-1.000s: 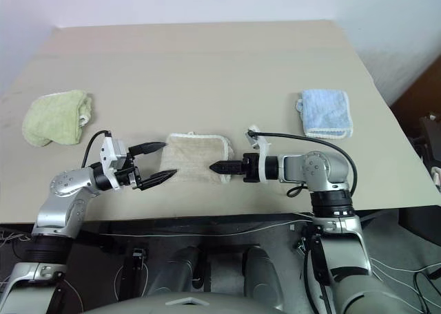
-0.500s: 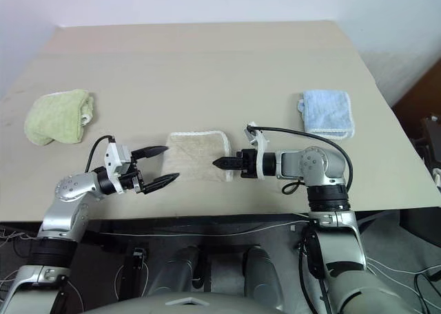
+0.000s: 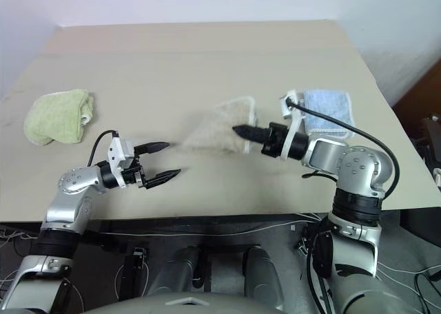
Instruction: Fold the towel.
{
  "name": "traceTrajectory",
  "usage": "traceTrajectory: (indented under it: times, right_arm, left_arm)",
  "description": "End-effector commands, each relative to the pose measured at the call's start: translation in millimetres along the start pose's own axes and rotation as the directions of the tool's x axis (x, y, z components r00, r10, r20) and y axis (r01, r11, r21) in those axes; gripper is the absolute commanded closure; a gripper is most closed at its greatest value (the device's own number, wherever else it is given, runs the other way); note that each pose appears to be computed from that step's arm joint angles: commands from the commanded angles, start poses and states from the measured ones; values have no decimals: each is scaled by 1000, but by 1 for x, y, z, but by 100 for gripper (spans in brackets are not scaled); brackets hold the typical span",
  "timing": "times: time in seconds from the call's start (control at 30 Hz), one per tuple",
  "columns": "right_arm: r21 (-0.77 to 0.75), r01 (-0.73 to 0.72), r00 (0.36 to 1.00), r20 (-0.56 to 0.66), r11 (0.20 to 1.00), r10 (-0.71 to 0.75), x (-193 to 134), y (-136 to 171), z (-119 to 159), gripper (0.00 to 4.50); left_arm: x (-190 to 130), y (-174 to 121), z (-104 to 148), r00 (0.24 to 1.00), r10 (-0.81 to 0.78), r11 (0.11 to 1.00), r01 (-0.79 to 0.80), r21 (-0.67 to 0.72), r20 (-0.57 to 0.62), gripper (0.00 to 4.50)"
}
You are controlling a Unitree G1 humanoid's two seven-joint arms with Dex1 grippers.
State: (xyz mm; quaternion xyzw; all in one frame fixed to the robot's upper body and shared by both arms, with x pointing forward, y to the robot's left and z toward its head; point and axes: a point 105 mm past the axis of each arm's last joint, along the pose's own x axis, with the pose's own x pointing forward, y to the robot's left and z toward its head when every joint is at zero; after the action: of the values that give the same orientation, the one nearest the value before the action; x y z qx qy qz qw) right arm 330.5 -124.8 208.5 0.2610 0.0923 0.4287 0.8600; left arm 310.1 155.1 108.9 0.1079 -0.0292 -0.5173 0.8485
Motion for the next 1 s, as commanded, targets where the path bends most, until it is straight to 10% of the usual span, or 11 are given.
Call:
traceTrajectory:
  times: [0.03,0.23,1.0]
  right_arm:
    - [-107,105,949,308,989,-68,-14,2,55,448]
    - [12,263,775,593,965,-219,-34,-16,103,448]
    - [312,721,323,638,619,-699,-90,-112,87,448]
  left_arm:
    - [2,2,5,1000,-16,1000,16,24,3,0]
    - [9,6,13,999,-31,999,31,32,8,0]
    - [20,1,16,999,-51,998,51,38,0,0]
